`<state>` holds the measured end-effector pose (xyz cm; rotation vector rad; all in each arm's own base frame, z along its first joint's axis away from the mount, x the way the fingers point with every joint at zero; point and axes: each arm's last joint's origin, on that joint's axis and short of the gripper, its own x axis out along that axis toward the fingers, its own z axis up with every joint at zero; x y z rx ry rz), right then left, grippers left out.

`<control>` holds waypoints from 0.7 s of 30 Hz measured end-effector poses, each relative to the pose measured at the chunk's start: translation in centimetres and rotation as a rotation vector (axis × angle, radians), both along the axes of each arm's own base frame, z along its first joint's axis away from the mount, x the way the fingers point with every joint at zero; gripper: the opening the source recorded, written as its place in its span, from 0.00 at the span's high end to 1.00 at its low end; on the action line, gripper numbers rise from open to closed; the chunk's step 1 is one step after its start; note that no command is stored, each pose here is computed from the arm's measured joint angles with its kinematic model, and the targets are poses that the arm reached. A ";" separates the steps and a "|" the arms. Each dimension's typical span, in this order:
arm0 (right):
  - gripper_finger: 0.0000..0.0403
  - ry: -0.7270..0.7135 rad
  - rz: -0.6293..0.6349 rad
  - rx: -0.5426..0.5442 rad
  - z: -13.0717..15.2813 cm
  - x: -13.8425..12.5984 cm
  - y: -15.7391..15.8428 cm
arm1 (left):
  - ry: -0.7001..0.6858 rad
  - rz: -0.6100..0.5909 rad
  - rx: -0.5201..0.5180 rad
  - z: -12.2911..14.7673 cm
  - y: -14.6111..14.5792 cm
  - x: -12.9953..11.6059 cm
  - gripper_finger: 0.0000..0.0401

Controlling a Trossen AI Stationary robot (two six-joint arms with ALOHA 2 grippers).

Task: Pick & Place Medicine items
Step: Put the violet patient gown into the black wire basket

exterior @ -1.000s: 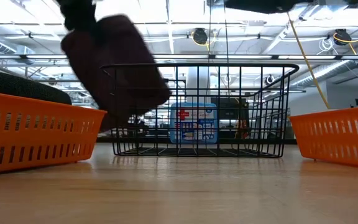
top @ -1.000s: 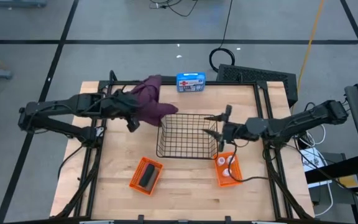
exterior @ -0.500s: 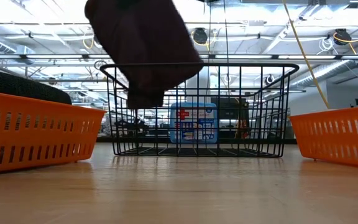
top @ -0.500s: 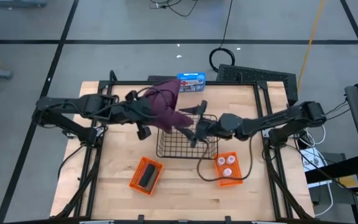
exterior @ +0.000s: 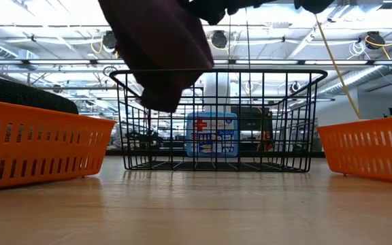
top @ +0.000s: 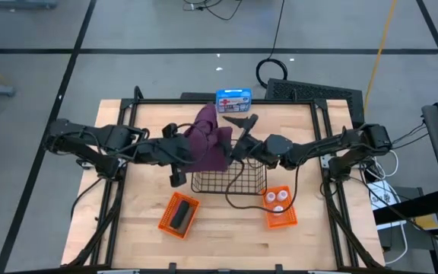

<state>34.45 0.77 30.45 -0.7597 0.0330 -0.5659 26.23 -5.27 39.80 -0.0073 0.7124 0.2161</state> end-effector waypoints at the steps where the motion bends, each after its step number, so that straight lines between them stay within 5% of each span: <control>1: 0.14 -0.004 -0.010 -0.002 0.2 -0.1 -0.1 | 0.000 -0.005 -0.003 0.0 -0.2 0.0 0.94; 7: 0.14 0.045 0.006 -0.051 0.2 -0.1 0.0 | 0.027 -0.096 -0.019 -0.2 -1.1 0.0 0.94; 12: 0.15 0.294 0.069 -0.078 0.2 0.8 0.4 | 0.091 -0.259 -0.131 -0.7 -1.8 0.0 0.94; 21: 0.15 0.353 0.412 0.049 1.2 0.7 2.9 | 0.142 -0.367 -0.177 -0.9 -2.0 -0.3 0.94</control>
